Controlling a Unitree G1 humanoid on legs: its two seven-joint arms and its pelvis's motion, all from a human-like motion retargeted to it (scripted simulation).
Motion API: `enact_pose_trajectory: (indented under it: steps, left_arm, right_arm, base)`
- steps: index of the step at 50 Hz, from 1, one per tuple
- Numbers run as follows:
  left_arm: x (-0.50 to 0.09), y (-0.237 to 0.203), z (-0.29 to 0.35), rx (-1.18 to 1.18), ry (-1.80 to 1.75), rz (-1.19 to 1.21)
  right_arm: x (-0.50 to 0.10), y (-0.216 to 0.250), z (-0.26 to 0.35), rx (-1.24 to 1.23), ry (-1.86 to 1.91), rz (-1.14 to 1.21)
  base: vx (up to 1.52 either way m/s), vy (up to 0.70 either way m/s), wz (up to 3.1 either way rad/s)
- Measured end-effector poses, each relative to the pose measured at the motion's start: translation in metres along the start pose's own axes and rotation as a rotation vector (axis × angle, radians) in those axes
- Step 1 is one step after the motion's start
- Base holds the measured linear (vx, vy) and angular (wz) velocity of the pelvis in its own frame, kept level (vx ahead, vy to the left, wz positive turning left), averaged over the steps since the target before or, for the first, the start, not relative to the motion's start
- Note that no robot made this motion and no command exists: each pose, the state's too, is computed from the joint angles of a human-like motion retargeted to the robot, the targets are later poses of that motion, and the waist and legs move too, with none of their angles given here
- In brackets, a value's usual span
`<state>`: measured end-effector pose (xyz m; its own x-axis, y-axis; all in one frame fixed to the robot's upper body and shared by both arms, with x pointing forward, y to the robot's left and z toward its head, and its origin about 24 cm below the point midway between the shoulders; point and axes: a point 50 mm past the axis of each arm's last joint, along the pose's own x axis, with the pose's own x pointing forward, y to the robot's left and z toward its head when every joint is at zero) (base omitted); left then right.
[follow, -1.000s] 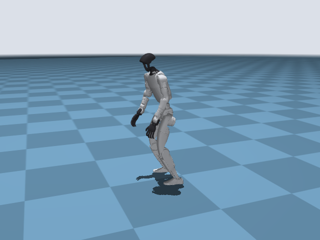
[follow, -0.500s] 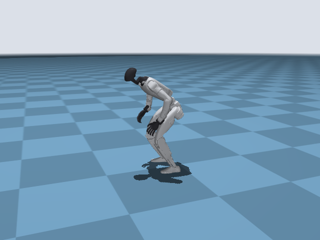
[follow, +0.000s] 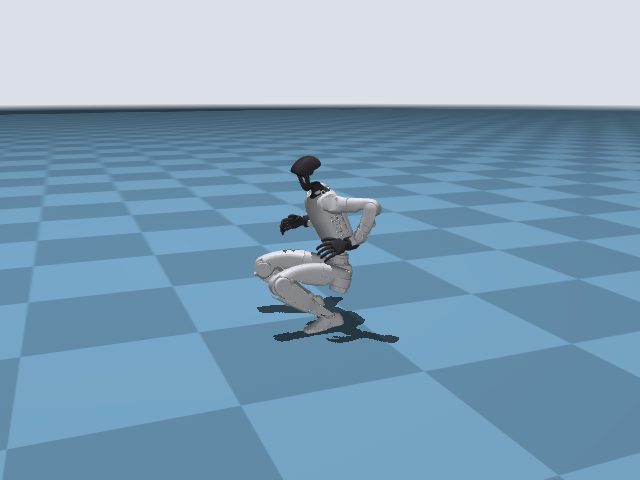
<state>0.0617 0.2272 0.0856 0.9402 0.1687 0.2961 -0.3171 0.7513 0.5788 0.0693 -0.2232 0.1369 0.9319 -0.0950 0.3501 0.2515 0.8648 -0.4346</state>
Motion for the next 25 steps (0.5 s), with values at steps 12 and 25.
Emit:
enact_pose_trajectory:
  steps: [12, 25]
  left_arm:
    - [0.132, -0.095, 0.012, -0.195, -0.261, -0.081]
    - [0.045, -0.214, -0.146, 0.452, 0.624, -1.039]
  right_arm:
    - [0.101, 0.042, -0.032, 0.075, -0.208, 0.043]
    - [0.014, 0.171, -0.235, -0.433, 0.856, 0.715]
  base:
    - [0.23, -0.03, 0.12]
    - [0.38, -0.05, 0.07]
